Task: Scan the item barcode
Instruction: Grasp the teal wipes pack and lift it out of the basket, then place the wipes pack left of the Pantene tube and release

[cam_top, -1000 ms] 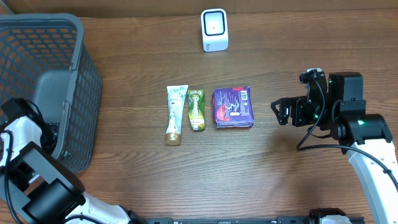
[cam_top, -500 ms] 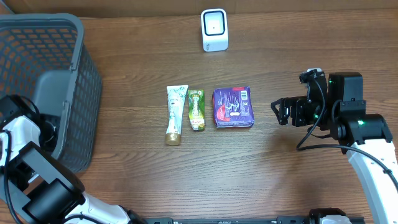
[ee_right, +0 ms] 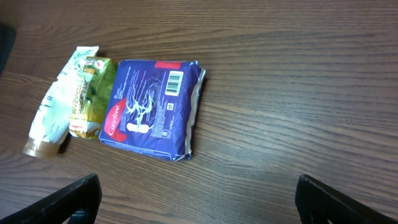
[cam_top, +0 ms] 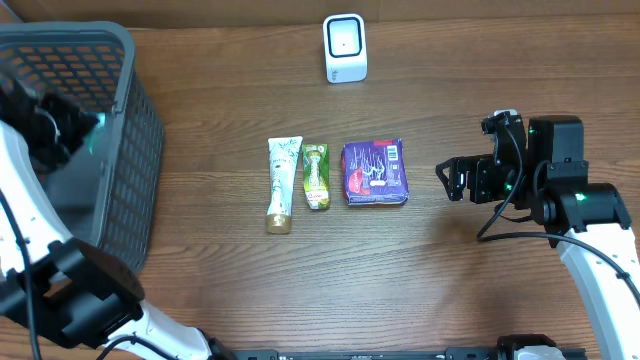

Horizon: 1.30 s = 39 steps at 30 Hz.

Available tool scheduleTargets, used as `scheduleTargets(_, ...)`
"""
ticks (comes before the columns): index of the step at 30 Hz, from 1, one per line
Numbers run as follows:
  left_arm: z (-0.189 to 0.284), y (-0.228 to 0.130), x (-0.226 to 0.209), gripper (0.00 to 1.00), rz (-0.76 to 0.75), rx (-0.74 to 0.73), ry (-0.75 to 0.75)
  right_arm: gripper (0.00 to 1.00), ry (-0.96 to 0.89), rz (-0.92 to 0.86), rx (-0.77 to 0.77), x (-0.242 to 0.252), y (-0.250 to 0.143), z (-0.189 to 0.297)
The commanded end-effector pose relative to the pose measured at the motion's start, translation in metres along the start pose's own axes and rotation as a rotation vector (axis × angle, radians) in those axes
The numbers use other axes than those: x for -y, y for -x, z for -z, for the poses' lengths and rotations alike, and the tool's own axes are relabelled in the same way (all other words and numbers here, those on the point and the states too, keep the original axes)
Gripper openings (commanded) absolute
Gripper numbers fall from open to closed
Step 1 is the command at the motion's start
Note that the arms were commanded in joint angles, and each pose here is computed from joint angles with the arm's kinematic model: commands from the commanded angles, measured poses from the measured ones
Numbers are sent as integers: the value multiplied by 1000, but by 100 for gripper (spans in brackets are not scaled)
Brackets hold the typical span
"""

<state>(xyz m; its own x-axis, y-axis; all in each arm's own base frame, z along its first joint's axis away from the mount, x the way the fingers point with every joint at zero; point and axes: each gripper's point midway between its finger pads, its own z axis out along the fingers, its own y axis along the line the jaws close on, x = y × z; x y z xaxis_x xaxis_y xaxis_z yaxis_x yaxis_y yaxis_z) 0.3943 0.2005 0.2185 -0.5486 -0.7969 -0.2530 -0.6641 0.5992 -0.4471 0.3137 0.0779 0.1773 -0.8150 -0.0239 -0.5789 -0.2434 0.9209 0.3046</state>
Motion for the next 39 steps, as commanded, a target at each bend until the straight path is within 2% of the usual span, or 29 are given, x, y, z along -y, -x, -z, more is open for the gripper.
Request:
scheduleTargets(1,43,1,50,4,-204,81,-13,100,-1,11,26,-2,9,5)
scheduleTargets(5,75,-22,94,4,-368,129,22,100,-1,11,26,-2,9,5)
scheduleTargets(9,89,-70,143,4,-570,136,26,100,-1,11,26,-2,9,5)
scheduleTargets(13,81,-119,169,4,-719,80,63,100,-1,11,26,-2,9,5)
scheduleTargets(14,71,-143,175,4,-785,42,100,100,-1,11,26,-2,9,5)
scheduleTargets(16,57,-168,177,4,-836,-18,121,100,-1,11,26,-2,9,5)
scheduleTargets(20,25,-200,162,5,-852,-121,199,100,-1,11,26,-2,9,5)
scheduleTargets(28,-52,-244,91,4,-836,-326,377,100,-1,11,26,-2,9,5)
scheduleTargets(32,-86,-256,60,4,-827,-348,428,100,-1,11,26,-2,9,5)
scheduleTargets(36,-111,-252,40,4,-847,-285,476,100,-1,11,26,-2,9,5)
scheduleTargets(39,-131,-254,34,4,-892,-261,451,100,-1,11,26,-2,9,5)
